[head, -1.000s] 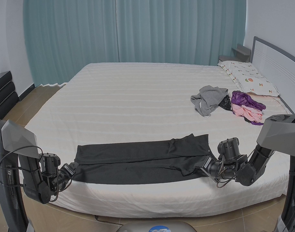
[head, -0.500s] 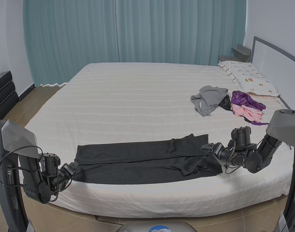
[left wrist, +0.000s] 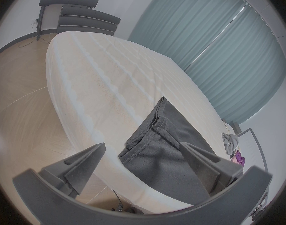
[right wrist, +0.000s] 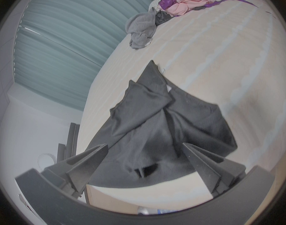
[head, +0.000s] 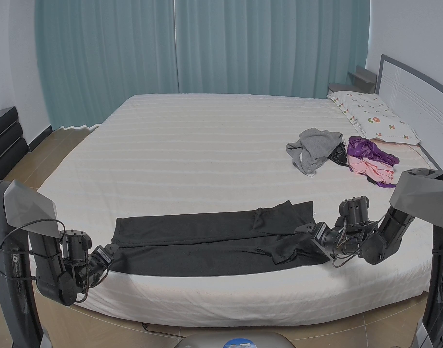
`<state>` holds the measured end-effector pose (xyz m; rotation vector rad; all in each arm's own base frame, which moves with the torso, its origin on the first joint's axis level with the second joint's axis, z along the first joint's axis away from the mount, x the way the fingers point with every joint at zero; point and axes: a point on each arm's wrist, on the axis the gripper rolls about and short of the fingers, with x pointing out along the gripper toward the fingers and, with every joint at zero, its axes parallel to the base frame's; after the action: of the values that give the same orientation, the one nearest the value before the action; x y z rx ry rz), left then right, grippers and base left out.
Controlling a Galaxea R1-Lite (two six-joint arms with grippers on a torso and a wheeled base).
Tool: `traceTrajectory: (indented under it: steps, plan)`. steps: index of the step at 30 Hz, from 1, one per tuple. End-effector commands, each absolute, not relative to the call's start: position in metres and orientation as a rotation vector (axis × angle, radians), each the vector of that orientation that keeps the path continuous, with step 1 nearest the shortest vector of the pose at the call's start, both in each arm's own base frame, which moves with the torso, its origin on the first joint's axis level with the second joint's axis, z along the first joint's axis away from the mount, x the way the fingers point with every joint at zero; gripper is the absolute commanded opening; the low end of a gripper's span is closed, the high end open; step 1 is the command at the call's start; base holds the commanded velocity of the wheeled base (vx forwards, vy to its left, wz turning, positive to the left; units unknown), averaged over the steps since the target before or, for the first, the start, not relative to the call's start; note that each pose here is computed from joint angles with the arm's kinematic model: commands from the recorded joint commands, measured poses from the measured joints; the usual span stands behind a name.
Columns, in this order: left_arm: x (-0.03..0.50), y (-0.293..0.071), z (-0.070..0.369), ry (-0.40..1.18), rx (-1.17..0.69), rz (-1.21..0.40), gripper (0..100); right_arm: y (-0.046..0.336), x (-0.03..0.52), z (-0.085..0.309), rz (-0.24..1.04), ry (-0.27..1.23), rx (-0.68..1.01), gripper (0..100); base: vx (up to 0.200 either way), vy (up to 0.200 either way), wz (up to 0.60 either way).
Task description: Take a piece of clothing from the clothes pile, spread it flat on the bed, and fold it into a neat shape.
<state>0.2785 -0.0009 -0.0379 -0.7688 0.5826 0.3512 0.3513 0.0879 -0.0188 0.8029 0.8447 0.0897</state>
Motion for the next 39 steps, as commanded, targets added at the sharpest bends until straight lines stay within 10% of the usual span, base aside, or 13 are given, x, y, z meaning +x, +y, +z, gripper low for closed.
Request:
traceTrajectory:
  steps: [1,39]
  plan:
    - [0.279,-0.001,-0.04,0.589,-0.768,0.355,100,0.093,0.342,-0.016,0.103,0.864,0.793,100,0.0,0.0,0.0]
    - [0.28,0.004,-0.038,0.571,-0.776,0.367,100,0.074,0.355,-0.012,0.002,0.666,0.826,100,0.0,0.0,0.0]
